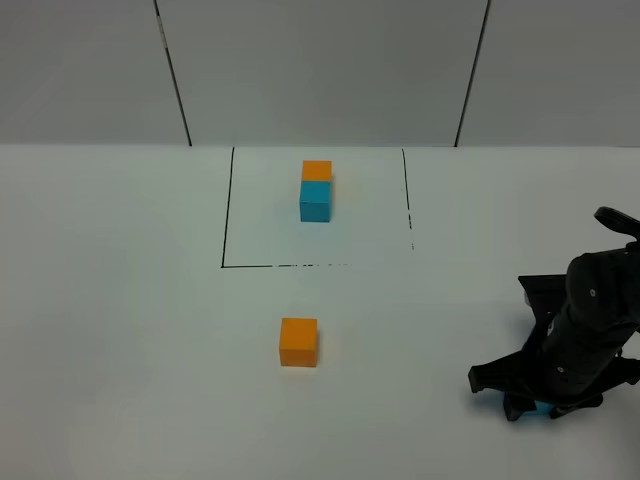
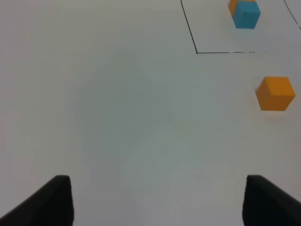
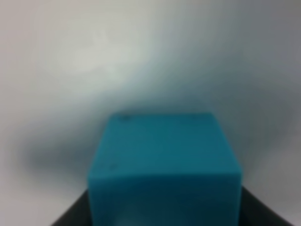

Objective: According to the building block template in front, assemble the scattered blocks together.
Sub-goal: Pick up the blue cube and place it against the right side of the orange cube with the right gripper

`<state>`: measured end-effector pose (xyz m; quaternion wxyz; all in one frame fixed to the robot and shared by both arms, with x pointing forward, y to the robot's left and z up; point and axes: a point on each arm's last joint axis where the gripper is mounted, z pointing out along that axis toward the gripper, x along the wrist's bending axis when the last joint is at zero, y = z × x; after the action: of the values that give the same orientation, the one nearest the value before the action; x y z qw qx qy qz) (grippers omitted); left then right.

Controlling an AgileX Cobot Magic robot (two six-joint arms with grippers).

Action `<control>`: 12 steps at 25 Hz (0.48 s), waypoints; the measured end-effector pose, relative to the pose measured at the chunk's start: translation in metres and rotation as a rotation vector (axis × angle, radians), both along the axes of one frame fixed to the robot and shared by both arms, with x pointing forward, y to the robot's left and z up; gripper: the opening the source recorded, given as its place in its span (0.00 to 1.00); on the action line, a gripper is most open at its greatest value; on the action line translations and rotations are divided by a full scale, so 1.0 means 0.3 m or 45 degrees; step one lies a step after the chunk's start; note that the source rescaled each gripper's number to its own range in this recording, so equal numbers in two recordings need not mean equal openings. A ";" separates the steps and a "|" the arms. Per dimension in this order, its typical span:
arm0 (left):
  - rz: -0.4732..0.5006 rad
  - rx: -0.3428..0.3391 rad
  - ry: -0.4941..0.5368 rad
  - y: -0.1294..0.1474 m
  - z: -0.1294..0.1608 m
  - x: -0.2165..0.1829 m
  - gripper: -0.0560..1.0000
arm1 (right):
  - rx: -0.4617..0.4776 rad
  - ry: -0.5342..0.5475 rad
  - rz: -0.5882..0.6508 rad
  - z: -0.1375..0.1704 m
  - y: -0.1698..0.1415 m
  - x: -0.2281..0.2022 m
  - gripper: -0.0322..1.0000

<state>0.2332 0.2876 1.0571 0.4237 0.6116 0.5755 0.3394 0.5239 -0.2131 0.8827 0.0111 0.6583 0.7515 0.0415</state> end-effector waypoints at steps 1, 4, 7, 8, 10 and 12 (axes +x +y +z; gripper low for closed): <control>0.000 0.000 0.000 0.000 0.000 0.000 0.58 | -0.001 0.005 0.027 0.005 0.002 0.004 0.04; 0.000 0.000 0.000 0.000 0.000 0.000 0.58 | -0.031 0.036 0.214 0.036 0.027 0.026 0.04; 0.000 0.000 0.000 0.000 0.000 0.000 0.58 | -0.162 0.005 0.541 0.120 0.081 0.073 0.04; 0.000 0.000 0.000 0.000 0.000 0.000 0.58 | -0.211 -0.005 0.639 0.155 0.099 0.091 0.04; 0.000 0.000 0.000 0.000 0.000 0.000 0.58 | -0.324 -0.022 0.858 0.220 0.135 0.120 0.04; 0.000 0.000 0.000 0.000 0.000 0.000 0.58 | -0.430 -0.021 1.053 0.275 0.173 0.145 0.04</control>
<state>0.2332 0.2876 1.0571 0.4237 0.6116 0.5755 0.3394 0.5675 -0.1612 0.9650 0.1071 0.2912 0.9476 -0.0756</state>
